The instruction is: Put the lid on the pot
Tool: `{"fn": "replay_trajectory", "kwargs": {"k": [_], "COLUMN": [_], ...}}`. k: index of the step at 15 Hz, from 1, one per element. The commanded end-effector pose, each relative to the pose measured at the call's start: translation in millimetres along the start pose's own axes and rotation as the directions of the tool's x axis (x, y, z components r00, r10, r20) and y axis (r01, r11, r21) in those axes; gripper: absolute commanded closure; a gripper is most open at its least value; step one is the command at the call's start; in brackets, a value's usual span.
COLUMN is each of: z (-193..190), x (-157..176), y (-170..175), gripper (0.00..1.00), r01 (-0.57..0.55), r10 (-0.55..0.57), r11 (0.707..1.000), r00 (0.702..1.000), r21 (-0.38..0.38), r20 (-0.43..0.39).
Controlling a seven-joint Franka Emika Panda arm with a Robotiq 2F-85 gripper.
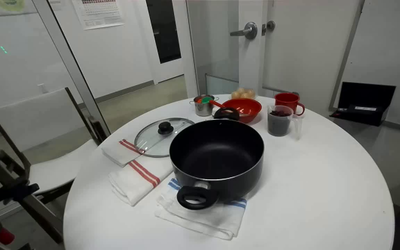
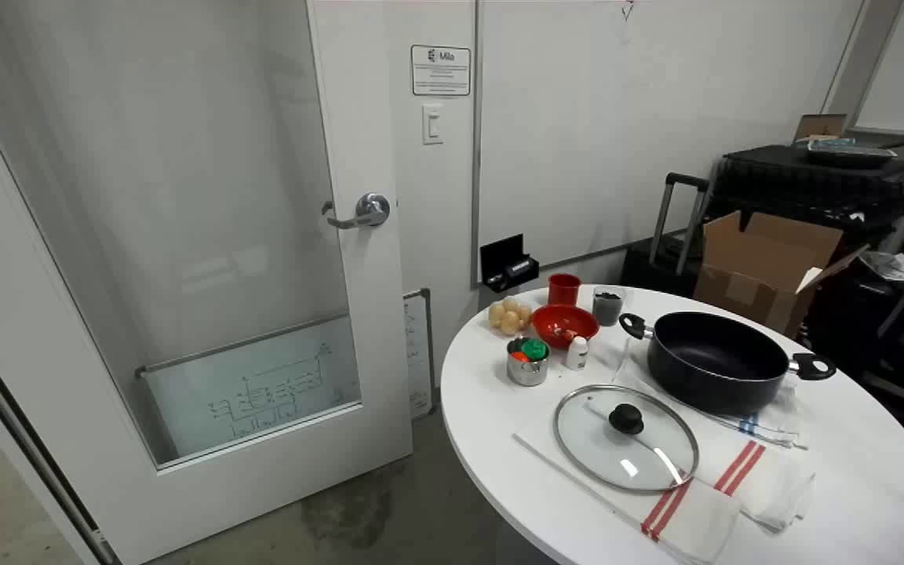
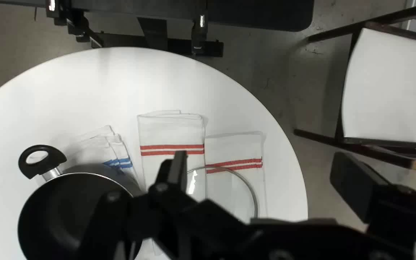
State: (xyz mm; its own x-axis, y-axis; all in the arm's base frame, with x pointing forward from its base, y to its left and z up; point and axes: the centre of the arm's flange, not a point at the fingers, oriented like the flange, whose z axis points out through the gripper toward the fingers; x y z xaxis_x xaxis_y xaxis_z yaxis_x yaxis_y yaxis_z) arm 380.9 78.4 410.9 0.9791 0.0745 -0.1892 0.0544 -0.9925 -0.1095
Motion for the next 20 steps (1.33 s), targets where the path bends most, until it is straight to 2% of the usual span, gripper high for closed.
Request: {"fn": "replay_trajectory", "kwargs": {"k": [1, 9, 15, 20], "z": [0.0, 1.4, 36.3, 81.2], "x": [0.0, 3.3, 46.5, 101.6], "y": [0.0, 0.0, -11.0, -23.4], "gripper": [0.0, 0.0, 0.0, 0.0], "r01": [0.0, 0.005, 0.046, 0.118], "r10": [0.0, -0.005, -0.042, -0.107], "r11": [1.0, 1.0, 0.996, 0.975], "r00": [1.0, 1.0, 0.998, 0.992], "r21": [0.0, -0.011, -0.077, -0.191], "r20": [0.0, 0.004, 0.056, 0.068]}}
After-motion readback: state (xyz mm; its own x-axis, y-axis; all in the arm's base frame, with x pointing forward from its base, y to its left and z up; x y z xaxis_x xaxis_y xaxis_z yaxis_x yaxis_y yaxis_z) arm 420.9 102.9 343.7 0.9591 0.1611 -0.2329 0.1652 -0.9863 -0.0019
